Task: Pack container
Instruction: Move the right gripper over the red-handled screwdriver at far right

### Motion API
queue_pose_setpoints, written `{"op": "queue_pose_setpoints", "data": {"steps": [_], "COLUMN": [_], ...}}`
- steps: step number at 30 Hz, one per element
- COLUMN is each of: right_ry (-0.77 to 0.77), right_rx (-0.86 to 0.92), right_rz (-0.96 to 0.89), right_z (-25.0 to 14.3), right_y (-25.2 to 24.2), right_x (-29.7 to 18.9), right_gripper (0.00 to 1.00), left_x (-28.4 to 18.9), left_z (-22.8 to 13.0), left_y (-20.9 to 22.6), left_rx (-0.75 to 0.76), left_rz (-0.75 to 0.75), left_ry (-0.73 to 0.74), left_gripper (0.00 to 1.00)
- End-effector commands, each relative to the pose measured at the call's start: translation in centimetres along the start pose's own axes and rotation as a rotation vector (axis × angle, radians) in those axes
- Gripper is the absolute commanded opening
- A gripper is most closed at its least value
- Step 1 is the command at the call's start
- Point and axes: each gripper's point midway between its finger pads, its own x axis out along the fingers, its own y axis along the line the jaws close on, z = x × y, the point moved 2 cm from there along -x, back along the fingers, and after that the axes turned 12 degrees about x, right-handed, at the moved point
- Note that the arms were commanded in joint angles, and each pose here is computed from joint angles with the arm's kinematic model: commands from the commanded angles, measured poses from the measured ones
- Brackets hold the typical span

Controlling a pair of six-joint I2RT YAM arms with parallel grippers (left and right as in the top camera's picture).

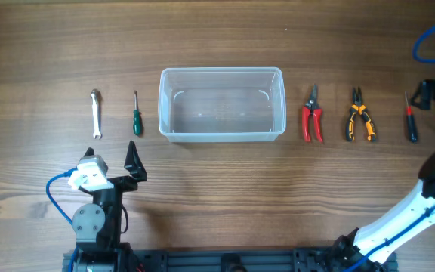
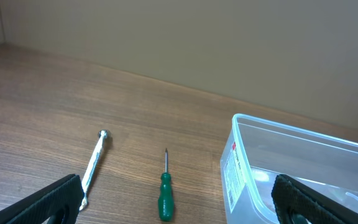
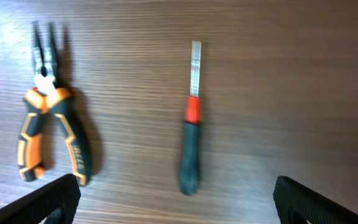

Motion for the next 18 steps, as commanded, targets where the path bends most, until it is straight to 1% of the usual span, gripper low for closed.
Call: {"op": "queue_pose_setpoints", "data": {"steps": [1, 4, 8, 18], "right_ry": [0.013, 0.001, 0.01, 0.039], "right_rx": [-0.057, -0.089, -0.106, -0.108], "right_rz": [-0.026, -0.026, -0.015, -0.015], "right_z": [1.1, 1.9, 2.0, 1.4], "right_y": [1.8, 3.0, 3.9, 4.0], "right_x": [0.4, 0.7, 0.8, 0.8], "right_gripper": [1.0, 1.0, 1.0, 1.0], "left_x": [0.0, 0.0, 0.0, 0.0], "left_z": [-0.1, -0.1, -0.1, -0.1], "left_y": [0.1, 0.1, 0.1, 0.1], "left_rx": [-0.006, -0.006, -0.006, -0.006], "left_rz": [0.001, 0.001, 0.001, 0.001], "left_ry": [-0.006, -0.006, -0.006, -0.006], "left_gripper": [1.0, 1.0, 1.0, 1.0]}}
